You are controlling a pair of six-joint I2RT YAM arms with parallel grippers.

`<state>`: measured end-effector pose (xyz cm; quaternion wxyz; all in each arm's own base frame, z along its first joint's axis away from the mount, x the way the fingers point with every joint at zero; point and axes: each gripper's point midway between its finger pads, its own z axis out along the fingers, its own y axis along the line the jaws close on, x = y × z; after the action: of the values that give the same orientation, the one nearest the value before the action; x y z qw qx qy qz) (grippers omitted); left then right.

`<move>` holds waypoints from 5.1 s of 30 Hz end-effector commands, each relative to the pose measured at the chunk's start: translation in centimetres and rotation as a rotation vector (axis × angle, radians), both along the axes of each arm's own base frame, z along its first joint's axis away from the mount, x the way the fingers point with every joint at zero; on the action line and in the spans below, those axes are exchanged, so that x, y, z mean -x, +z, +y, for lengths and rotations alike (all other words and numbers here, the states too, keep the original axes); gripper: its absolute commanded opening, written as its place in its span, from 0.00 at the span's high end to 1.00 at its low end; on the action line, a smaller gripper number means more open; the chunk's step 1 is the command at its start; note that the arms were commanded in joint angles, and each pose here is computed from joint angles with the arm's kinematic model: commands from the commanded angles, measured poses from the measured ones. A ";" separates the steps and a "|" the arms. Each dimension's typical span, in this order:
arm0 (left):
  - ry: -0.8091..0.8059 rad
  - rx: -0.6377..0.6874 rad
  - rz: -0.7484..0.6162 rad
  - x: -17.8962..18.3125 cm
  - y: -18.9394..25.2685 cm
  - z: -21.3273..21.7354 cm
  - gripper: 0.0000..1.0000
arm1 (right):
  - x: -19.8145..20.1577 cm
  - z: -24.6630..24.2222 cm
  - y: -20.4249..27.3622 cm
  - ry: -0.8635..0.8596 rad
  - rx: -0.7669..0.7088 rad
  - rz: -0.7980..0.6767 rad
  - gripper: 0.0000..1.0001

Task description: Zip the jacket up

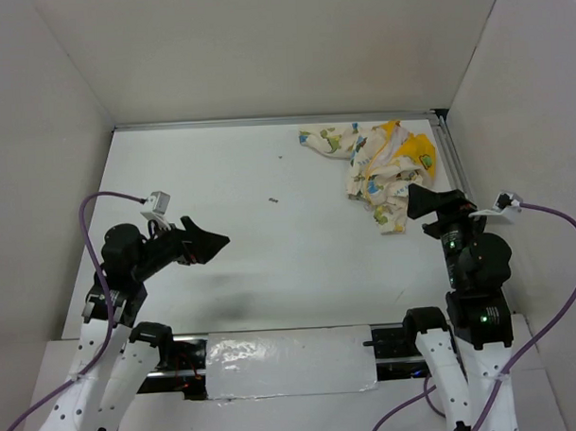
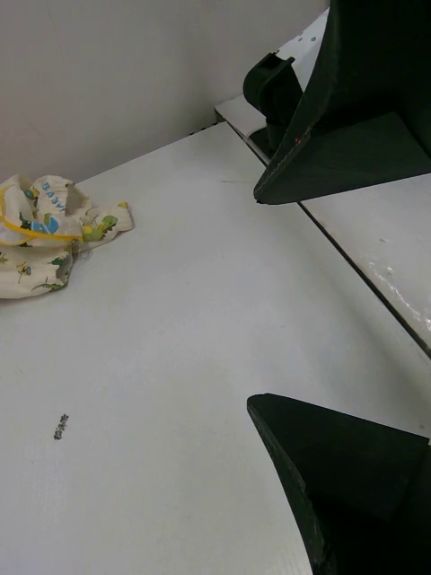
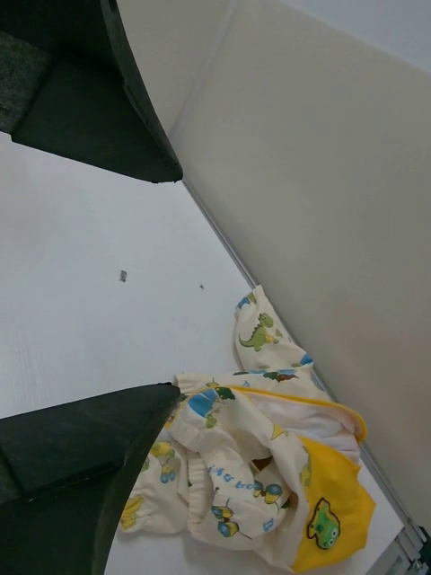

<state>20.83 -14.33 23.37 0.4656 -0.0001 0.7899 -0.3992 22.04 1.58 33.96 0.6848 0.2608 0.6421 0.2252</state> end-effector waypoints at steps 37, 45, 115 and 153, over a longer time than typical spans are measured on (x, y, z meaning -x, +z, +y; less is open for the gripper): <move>0.058 -0.022 0.072 -0.8 -3.4 0.7 0.01 | -29.9 -2.1 -21.0 0.033 0.358 0.962 0.70; 0.068 -0.024 0.114 -1.0 -4.4 0.8 0.01 | -23.8 13.0 -5.7 0.565 0.480 0.482 1.00; 0.485 -0.044 -0.200 -8.7 20.3 6.5 1.00 | 2.2 2.1 -1.1 -0.047 0.047 0.263 1.00; 0.447 -0.122 0.547 -19.7 -3.6 8.8 0.01 | -19.1 5.8 -12.7 0.079 0.199 0.724 0.00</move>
<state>42.84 -3.76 14.79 0.2527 -0.3004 0.9023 -0.1782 42.50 7.53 16.27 0.3694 0.2036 0.9058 0.0399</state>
